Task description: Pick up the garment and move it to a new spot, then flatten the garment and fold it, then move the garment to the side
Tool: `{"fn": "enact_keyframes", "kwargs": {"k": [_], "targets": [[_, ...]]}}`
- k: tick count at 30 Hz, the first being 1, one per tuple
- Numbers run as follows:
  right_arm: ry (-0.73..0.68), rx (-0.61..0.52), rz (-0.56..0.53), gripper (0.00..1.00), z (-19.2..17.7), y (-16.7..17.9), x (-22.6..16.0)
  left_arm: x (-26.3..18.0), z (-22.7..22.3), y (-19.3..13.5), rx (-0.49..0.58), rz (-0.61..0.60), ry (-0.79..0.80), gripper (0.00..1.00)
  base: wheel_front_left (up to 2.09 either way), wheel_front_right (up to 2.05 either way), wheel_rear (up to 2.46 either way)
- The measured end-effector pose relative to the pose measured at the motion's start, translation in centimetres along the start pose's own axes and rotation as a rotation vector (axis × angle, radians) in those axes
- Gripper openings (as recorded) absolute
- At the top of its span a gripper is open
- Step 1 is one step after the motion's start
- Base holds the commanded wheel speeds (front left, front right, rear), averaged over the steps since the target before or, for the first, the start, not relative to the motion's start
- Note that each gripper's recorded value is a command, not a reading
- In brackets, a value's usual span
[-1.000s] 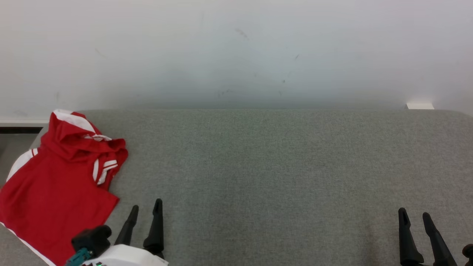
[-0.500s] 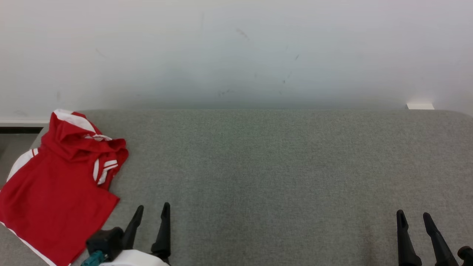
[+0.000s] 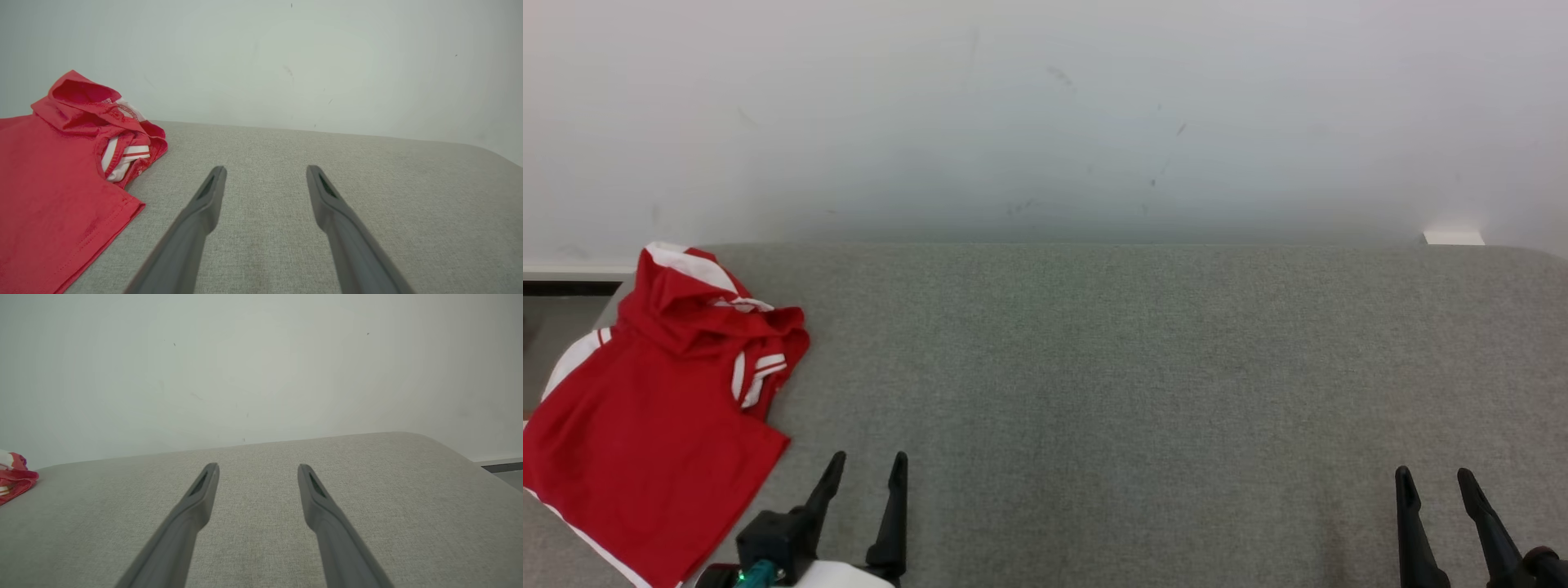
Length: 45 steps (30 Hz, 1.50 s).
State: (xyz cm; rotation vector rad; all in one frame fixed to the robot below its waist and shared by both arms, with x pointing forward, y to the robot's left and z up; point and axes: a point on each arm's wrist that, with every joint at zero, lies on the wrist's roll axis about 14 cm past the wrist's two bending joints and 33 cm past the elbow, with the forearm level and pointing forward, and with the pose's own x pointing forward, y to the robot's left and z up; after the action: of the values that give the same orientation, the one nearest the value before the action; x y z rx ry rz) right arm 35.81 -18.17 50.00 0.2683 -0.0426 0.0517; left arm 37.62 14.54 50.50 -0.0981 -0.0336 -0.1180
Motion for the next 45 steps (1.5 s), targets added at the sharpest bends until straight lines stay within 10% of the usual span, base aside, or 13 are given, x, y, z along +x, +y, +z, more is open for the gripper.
{"fn": "enact_keyframes", "kwargs": {"k": [45], "targets": [[0.006, -0.061, 0.024, 1.00, -1.0, 0.7, -0.4, -0.7, -0.2, -0.2, 0.128, -0.014, -0.024, 1.00, 0.00, 0.00, 0.00]]}}
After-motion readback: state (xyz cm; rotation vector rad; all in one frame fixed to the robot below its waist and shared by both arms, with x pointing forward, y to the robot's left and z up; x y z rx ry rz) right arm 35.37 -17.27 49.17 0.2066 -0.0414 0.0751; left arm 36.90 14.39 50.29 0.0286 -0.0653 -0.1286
